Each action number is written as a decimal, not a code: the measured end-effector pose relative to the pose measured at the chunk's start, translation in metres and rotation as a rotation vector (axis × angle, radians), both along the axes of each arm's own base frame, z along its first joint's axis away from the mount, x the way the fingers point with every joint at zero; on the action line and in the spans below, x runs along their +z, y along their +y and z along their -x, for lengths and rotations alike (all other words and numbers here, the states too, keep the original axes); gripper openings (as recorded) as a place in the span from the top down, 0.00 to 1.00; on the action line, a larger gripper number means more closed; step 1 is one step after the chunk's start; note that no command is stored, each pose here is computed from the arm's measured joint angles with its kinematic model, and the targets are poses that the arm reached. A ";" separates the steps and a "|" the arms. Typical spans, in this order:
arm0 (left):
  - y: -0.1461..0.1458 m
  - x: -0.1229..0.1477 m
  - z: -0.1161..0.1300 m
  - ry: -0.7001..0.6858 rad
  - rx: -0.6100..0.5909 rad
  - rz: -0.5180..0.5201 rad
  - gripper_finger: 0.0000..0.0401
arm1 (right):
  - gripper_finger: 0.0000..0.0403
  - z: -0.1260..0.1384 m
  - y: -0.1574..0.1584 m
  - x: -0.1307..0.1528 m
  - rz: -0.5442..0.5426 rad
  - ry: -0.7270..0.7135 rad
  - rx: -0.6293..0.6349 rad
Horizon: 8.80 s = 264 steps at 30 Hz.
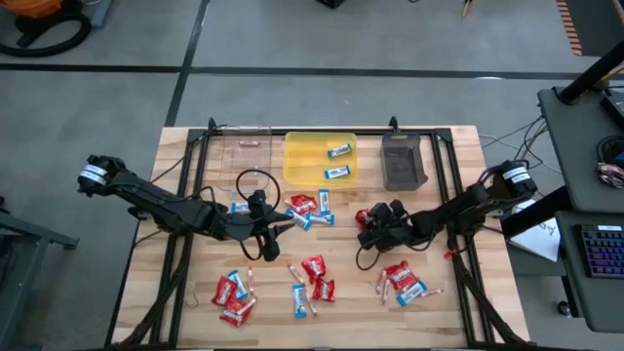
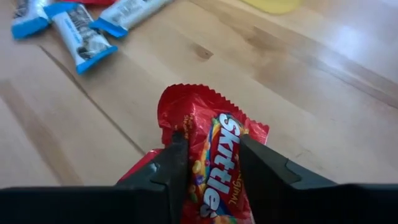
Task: Sort candy
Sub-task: Put the red candy into the black bin, then put the white chocolate into the yellow bin
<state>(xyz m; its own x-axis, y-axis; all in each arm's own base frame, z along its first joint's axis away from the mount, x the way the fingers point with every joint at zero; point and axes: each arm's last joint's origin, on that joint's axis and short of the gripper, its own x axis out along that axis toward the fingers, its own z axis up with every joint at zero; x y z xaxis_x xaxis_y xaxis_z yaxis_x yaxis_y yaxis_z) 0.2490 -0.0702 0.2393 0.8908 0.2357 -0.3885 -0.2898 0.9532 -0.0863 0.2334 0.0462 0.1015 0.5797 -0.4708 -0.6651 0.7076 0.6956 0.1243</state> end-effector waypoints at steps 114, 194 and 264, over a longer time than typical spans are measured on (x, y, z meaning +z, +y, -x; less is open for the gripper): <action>-0.006 0.006 0.002 -0.030 -0.064 -0.022 0.81 | 0.30 -0.014 -0.007 0.001 0.179 0.086 0.294; -0.018 0.015 0.017 -0.047 -0.139 0.122 0.81 | 0.58 0.033 -0.158 0.120 -0.019 0.188 -0.437; -0.059 -0.082 0.060 0.972 0.204 0.688 0.61 | 0.60 -0.015 -0.033 0.164 -0.061 -0.033 0.223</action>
<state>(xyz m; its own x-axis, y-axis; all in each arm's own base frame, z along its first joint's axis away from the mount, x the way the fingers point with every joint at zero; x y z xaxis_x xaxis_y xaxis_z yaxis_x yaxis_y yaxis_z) 0.1892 -0.1290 0.1568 0.1277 -0.1811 -0.9751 -0.6552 0.7227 -0.2200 0.2480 0.0132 0.2659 0.6867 -0.2879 -0.6675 0.5318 0.8250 0.1912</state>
